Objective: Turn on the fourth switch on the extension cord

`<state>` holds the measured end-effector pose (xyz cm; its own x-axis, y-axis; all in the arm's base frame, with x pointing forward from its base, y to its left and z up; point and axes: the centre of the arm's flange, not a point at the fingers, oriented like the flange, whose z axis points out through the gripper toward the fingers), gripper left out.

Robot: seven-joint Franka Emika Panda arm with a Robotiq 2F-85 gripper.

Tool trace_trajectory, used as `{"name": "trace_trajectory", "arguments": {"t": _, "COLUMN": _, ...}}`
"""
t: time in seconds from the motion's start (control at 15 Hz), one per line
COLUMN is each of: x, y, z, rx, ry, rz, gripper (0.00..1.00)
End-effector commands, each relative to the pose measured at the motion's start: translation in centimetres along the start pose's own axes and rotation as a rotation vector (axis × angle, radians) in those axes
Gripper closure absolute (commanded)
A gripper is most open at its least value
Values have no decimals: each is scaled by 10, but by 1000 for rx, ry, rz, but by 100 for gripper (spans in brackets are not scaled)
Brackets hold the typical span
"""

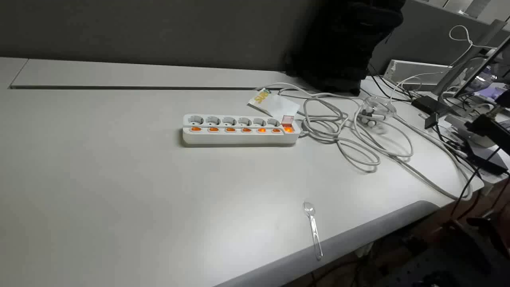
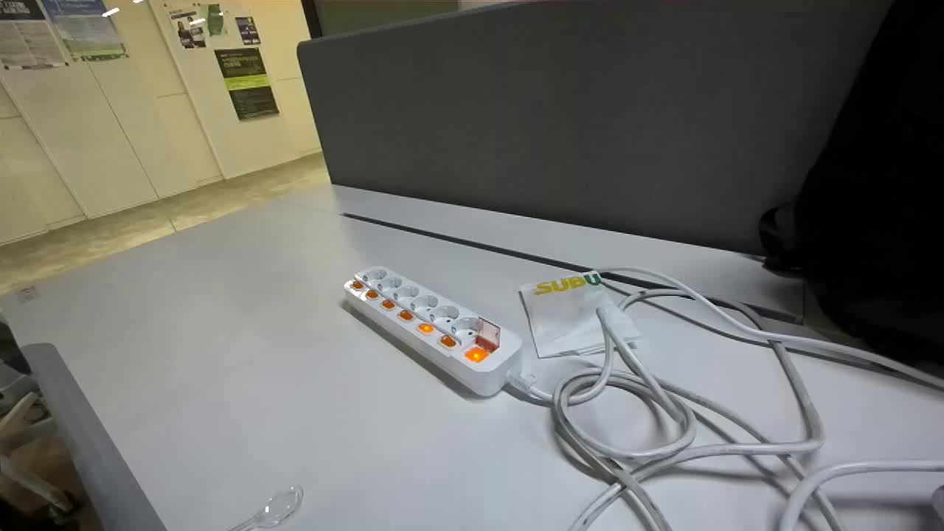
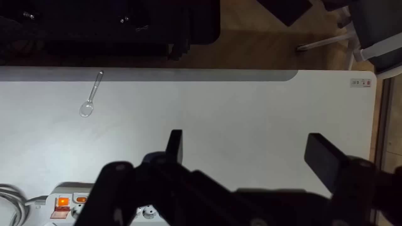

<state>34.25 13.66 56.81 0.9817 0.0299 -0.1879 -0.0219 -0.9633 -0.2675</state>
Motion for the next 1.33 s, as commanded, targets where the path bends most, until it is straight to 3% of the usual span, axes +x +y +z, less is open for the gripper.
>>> {"name": "trace_trajectory", "arguments": {"t": 0.0, "x": 0, "y": 0, "z": 0, "rx": 0, "ry": 0, "rz": 0, "gripper": 0}}
{"name": "trace_trajectory", "arguments": {"t": 1.0, "x": 0, "y": 0, "z": 0, "rx": 0, "ry": 1, "rz": 0, "gripper": 0}}
{"name": "trace_trajectory", "arguments": {"t": 1.27, "x": 29, "y": 16, "z": 14, "rx": -114, "ry": 166, "rz": 90, "gripper": 0}}
